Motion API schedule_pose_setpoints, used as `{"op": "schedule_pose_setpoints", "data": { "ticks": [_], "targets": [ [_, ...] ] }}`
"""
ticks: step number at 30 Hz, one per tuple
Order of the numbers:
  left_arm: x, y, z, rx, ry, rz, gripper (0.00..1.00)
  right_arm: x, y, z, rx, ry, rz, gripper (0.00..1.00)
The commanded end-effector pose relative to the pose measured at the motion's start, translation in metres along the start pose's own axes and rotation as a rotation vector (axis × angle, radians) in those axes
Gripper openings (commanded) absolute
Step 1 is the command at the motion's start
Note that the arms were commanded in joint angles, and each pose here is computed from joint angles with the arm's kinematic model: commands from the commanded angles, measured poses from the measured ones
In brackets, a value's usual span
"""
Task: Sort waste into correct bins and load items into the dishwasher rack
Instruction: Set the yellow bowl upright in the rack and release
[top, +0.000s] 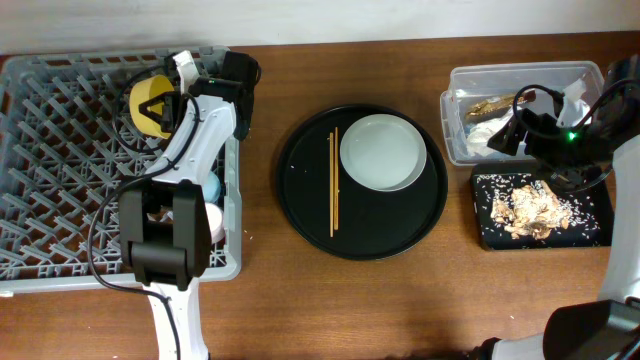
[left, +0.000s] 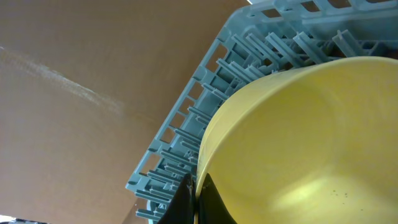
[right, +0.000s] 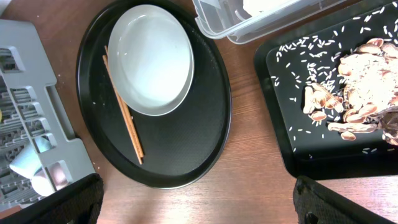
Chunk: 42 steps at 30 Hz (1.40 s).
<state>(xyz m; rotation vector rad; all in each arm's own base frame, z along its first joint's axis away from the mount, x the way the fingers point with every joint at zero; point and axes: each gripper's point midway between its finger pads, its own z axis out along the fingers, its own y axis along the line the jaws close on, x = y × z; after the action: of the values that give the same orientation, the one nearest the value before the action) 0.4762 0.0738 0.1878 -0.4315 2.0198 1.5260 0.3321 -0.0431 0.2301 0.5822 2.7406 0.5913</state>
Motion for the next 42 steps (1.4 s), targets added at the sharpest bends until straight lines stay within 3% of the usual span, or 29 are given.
{"op": "schedule_pose_setpoints", "data": {
  "ticks": [1, 6, 24, 30, 35, 42],
  "targets": [
    [0.000, 0.006, 0.006, -0.081, -0.022, 0.026, 0.00, 0.000, -0.002, -0.001, 0.012, -0.007, -0.013, 0.98],
    [-0.001, 0.012, 0.009, -0.115, -0.029, 0.025, 0.00, 0.000, -0.002, -0.001, 0.013, -0.007, -0.020, 0.98],
    [0.010, -0.019, 0.002, 0.053, 0.029, 0.031, 0.00, -0.001, -0.007, -0.001, 0.042, -0.010, -0.020, 0.99],
    [0.001, -0.001, 0.002, -0.052, -0.020, 0.040, 0.00, -0.001, -0.007, -0.001, 0.042, -0.010, -0.020, 0.99],
    [-0.006, -0.005, 0.003, -0.049, -0.030, 0.003, 0.00, -0.001, -0.007, -0.001, 0.042, -0.009, -0.019, 0.99],
    [-0.026, -0.035, 0.006, -0.039, -0.068, 0.143, 0.00, 0.001, -0.008, -0.001, 0.043, -0.004, -0.017, 0.99]
  ]
}}
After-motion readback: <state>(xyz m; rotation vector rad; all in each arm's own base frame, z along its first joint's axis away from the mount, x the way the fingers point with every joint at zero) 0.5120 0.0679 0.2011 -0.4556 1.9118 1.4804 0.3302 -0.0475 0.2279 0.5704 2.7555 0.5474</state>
